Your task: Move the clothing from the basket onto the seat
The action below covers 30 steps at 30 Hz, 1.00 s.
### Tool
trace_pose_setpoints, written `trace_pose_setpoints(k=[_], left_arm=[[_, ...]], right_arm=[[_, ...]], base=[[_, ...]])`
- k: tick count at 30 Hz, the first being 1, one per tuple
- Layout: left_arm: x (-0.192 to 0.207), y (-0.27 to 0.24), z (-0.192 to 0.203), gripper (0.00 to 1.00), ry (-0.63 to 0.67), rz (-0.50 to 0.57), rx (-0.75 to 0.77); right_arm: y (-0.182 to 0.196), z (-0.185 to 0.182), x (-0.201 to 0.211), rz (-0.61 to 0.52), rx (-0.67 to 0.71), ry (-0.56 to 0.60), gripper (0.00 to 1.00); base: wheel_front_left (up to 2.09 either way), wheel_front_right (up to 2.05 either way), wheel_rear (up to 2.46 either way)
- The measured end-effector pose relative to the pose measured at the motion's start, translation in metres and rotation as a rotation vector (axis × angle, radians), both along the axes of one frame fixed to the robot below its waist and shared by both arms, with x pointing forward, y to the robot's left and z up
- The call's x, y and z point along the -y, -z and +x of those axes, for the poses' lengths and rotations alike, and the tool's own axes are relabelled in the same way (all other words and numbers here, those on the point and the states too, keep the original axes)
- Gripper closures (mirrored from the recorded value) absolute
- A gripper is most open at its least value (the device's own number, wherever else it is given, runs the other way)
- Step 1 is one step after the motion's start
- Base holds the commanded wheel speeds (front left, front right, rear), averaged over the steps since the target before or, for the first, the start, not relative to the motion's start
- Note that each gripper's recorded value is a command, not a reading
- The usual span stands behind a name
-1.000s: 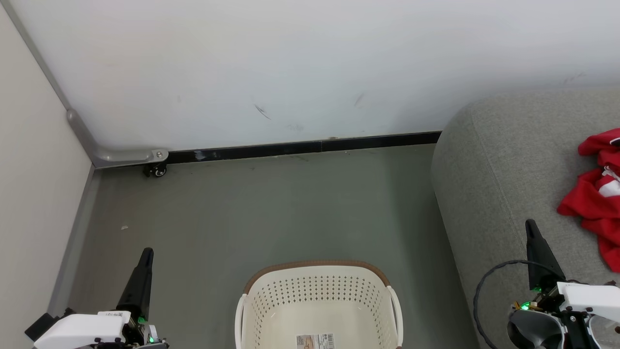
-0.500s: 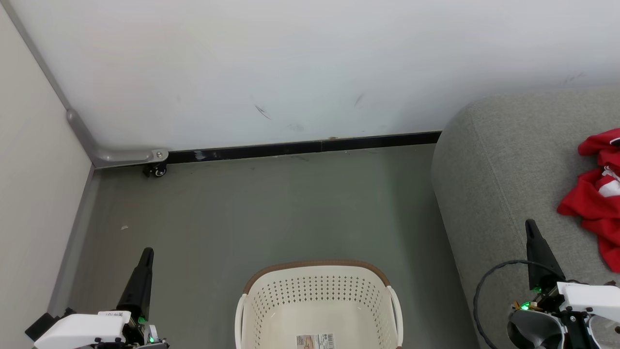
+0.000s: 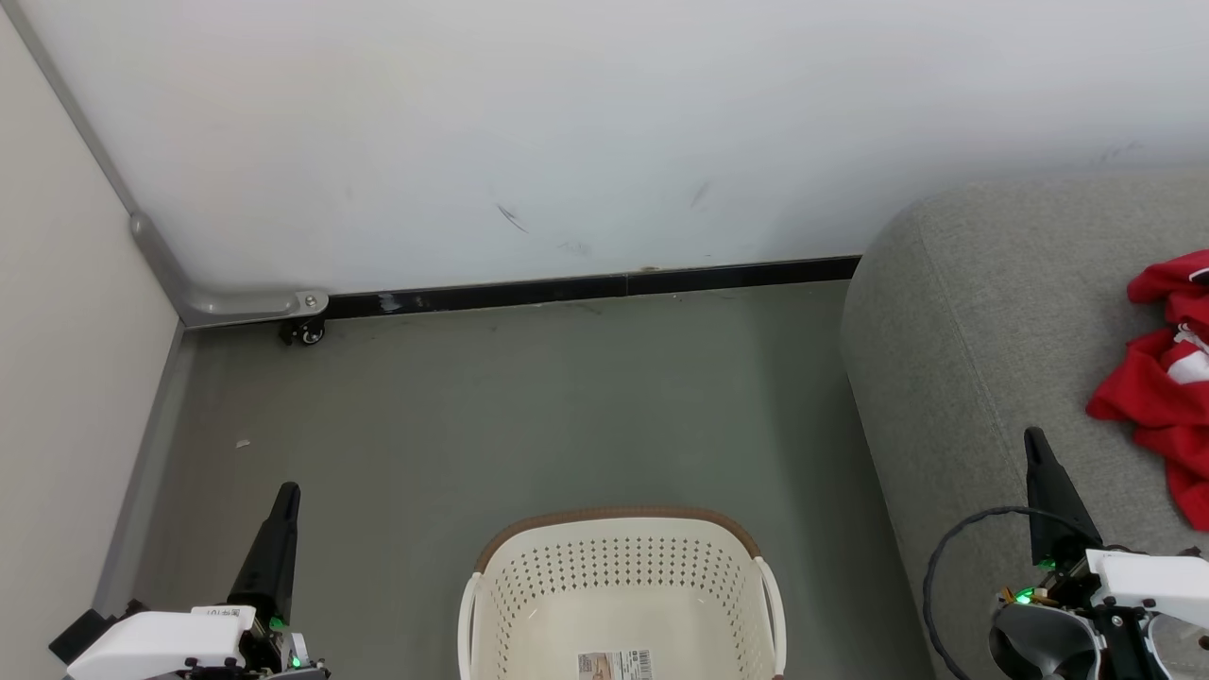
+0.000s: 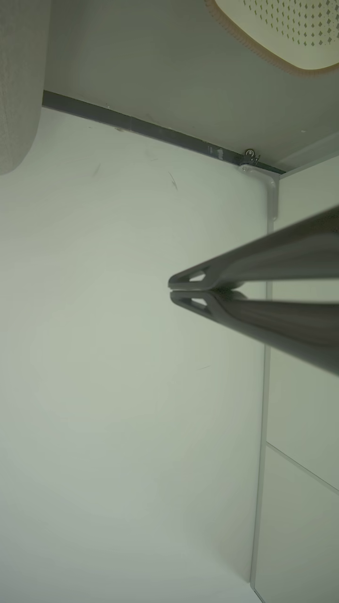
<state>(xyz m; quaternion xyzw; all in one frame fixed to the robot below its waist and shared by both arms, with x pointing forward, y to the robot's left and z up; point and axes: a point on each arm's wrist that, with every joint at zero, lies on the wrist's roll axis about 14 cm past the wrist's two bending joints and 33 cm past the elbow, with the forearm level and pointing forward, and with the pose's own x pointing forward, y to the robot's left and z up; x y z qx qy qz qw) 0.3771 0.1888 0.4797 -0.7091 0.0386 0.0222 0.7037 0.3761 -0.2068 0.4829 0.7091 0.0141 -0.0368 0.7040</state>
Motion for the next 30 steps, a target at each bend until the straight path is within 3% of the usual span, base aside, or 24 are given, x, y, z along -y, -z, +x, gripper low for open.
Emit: trace_pose_setpoints(k=[30], left_arm=[[0.0003, -0.0002, 0.0001, 1.0, 0.001, 0.0, 0.001]], right_arm=[[0.0, 0.0, -0.0001, 0.0, 0.0, 0.0, 1.0]], base=[[0.0, 0.0, 0.0]])
